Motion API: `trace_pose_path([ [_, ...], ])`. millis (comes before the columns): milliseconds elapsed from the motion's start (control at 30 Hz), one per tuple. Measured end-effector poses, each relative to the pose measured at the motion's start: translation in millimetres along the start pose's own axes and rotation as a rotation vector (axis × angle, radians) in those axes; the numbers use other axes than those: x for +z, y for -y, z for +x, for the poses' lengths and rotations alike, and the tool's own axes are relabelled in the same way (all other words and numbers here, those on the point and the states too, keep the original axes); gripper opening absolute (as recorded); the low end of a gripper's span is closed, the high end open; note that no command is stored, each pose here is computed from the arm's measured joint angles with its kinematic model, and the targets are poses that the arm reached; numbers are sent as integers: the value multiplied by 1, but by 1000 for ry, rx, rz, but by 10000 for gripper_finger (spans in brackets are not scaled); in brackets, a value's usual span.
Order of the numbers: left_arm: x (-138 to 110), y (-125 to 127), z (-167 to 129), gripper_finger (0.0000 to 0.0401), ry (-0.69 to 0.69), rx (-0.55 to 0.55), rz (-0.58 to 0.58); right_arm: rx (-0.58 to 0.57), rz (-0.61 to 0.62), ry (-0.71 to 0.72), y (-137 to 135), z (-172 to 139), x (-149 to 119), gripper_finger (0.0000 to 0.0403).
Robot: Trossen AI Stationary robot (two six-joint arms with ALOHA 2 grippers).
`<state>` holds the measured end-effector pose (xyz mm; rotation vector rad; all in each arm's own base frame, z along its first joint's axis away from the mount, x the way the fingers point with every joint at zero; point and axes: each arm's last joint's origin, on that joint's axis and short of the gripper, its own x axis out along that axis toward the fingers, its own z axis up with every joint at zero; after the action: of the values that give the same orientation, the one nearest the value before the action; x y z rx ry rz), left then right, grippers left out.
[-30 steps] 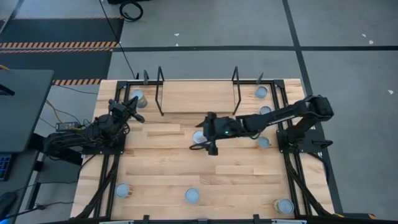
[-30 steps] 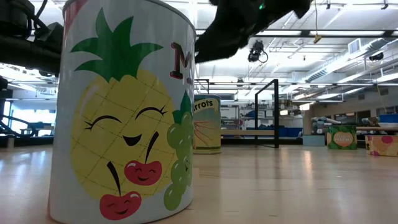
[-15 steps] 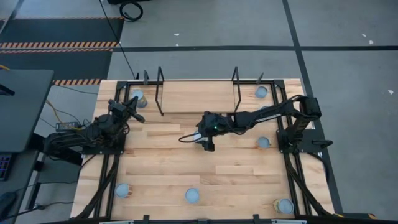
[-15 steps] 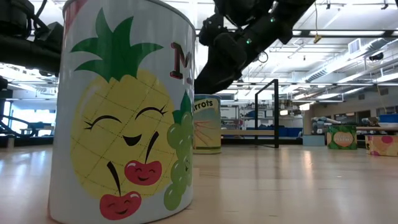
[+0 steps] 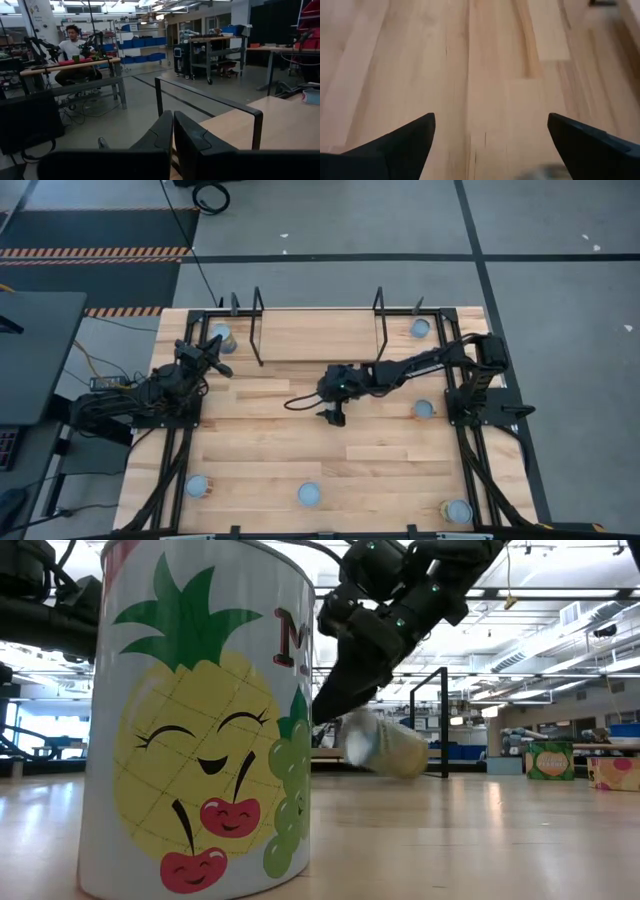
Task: Pick and place cans onto a shelf
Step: Put the canned carrots on the shelf
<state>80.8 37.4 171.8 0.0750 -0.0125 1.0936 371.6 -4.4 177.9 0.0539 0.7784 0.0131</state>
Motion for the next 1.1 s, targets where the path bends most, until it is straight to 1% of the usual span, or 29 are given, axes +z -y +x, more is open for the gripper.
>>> trace_pose_path([
  [67,0,0,0,23,0,0,0,1,-11,3,-1,-2,1,394],
  [167,0,0,0,23,0,0,0,-49,-104,-15,-6,-19,6,394],
  [267,0,0,0,23,0,0,1,-102,-196,-92,-11,-45,15,394],
  [367,0,0,0,23,0,0,1,-156,-279,-168,-10,-70,21,394],
  [433,0,0,0,23,1,0,-2,-176,-336,-238,-3,-78,17,394],
  [500,0,0,0,23,1,0,-1,-174,-360,-289,6,-81,13,394],
  [600,0,0,0,23,1,0,-1,-166,-355,-336,23,-80,9,394],
  [700,0,0,0,23,0,-1,0,-147,-322,-377,41,-70,3,394],
  [800,0,0,0,23,0,-1,0,-131,-314,-407,54,-60,-2,394],
  [967,1,0,0,23,5,1,-6,-45,-275,-478,63,-42,-16,394],
  [1100,0,0,0,23,3,0,-3,-8,-255,-536,64,-31,-25,393],
])
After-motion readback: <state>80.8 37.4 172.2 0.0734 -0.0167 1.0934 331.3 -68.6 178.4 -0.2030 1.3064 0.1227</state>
